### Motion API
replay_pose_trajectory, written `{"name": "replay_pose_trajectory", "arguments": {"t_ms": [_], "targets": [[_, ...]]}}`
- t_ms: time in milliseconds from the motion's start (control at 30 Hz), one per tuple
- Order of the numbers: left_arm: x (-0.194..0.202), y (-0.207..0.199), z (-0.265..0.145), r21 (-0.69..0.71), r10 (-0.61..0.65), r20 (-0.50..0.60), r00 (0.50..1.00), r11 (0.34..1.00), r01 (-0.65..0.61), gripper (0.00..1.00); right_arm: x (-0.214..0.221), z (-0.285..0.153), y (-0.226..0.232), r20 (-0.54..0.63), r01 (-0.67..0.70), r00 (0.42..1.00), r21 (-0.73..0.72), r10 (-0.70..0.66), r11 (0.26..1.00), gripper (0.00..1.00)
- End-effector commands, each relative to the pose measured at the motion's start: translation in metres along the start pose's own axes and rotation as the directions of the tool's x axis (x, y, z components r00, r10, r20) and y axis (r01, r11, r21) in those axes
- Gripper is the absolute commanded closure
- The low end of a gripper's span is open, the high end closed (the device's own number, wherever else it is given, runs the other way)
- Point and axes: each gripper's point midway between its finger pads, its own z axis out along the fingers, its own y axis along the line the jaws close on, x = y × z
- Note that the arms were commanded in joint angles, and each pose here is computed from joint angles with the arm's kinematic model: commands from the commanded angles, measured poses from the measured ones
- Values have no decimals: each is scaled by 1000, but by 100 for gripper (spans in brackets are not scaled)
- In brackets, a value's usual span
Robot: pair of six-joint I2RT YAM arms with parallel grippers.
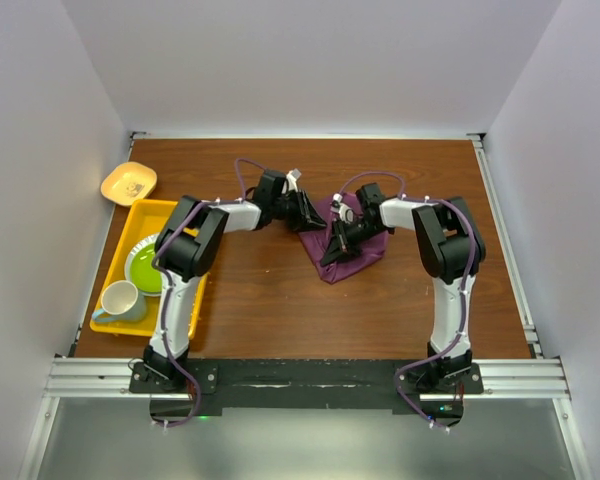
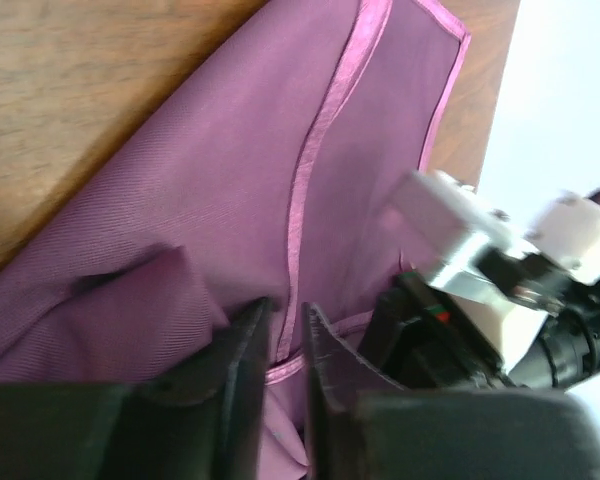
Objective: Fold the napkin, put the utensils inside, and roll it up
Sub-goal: Roll the napkin with the utensil
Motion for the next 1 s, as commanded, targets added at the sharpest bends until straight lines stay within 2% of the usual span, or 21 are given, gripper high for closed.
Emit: {"name": "replay_pose_trajectory", "arguments": {"t_ms": [0, 133, 167, 233, 267, 333, 367, 433, 533, 733, 833, 967], "targets": [[-30, 9, -22, -91, 111, 73, 991, 990, -104, 66, 33, 16, -47, -85, -104, 990, 143, 117, 984, 100], [-40, -27, -43, -4, 136, 119, 984, 991, -136, 66, 35, 17, -53, -85, -136, 985, 146, 149, 980, 100], [-35, -31, -45, 46, 114, 117, 986, 992, -120, 71, 35, 16, -54, -81, -141, 985, 151, 154, 978, 100], [-36, -52, -56, 134, 127, 153, 980, 980, -148, 74, 33, 15, -55, -73, -149, 984, 144, 161, 978, 100], [-28, -47, -57, 140, 98, 141, 985, 983, -118, 80, 33, 15, -54, -74, -152, 984, 140, 164, 978, 100], [-27, -62, -64, 198, 121, 172, 978, 968, -155, 85, 34, 17, -55, -77, -162, 982, 138, 173, 977, 100], [-19, -58, -65, 215, 93, 164, 982, 968, -128, 88, 33, 16, -55, -73, -165, 982, 135, 176, 977, 100], [-13, -70, -69, 279, 107, 179, 978, 948, -154, 90, 34, 18, -55, -77, -170, 981, 130, 181, 977, 100], [3, -69, -65, 325, 62, 156, 986, 939, -110, 93, 32, 18, -55, -79, -171, 980, 127, 182, 977, 100], [29, -21, -37, 286, -61, 99, 993, 958, 30, 97, 29, 16, -53, -77, -162, 982, 124, 172, 979, 100], [34, 18, -26, 181, -138, 95, 986, 976, 119, 100, 25, 13, -48, -67, -150, 985, 119, 159, 981, 100], [46, 56, -16, 13, -170, 54, 984, 986, 169, 100, 16, 4, -37, -48, -128, 990, 118, 135, 985, 98]]}}
